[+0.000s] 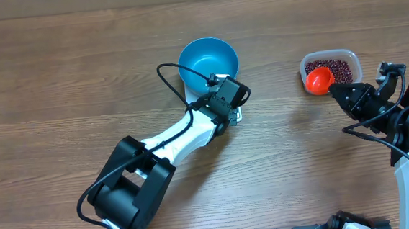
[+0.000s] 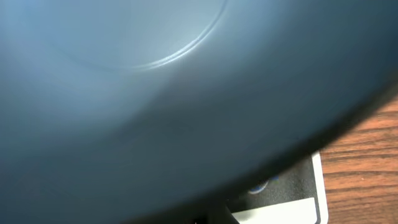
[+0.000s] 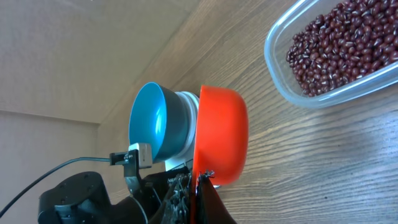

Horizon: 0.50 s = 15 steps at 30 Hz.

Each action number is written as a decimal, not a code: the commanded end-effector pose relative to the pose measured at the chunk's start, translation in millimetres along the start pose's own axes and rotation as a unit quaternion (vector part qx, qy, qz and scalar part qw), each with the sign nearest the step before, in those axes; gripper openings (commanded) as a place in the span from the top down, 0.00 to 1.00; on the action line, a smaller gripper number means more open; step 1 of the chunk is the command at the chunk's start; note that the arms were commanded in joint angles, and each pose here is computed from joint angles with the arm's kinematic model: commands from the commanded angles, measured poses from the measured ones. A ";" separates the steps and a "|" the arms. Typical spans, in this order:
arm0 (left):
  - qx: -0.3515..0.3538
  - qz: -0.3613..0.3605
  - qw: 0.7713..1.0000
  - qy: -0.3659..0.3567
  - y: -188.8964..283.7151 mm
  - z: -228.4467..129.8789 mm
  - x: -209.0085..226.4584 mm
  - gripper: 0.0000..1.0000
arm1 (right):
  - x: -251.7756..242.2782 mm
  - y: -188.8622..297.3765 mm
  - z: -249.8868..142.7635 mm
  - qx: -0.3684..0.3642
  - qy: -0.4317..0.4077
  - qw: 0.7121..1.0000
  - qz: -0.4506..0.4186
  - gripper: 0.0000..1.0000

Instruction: Scoop item into bowl and weigh 150g on scale

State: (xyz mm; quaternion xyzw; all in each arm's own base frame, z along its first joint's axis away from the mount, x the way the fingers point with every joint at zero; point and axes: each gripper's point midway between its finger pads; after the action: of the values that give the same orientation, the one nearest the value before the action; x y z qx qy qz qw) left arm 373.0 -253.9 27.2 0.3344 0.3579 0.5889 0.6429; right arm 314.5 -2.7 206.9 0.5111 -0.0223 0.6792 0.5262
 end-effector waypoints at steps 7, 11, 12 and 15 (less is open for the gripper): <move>-0.002 0.009 1.000 -0.006 -5.1 -3.3 1.4 0.96 | 6.0 5.2 7.1 -0.012 0.014 1.000 0.002 0.96; -0.003 0.009 1.000 -0.006 -5.3 -3.1 1.2 0.96 | 6.0 5.2 7.1 -0.012 0.014 1.000 0.002 0.96; -0.003 0.009 1.000 -0.006 -5.3 -3.0 1.1 0.96 | 6.0 5.2 7.1 -0.012 0.014 1.000 0.002 0.96; -0.002 0.009 1.000 -0.006 -6.0 -3.7 1.1 0.96 | 6.0 5.2 7.1 -0.012 0.014 1.000 0.002 0.96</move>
State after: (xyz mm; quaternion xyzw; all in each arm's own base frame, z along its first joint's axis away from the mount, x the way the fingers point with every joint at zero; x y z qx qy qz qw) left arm 374.7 -255.3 27.8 0.3303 0.3573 0.5890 0.6452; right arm 314.4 -2.6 206.9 0.5115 -0.0222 0.6791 0.5260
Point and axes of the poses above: each gripper's point midway between its finger pads, its own y axis back along the fingers, its own x axis along the line the jaws close on, z = x × y, and after that the axes turned 5 degrees about y, right-handed
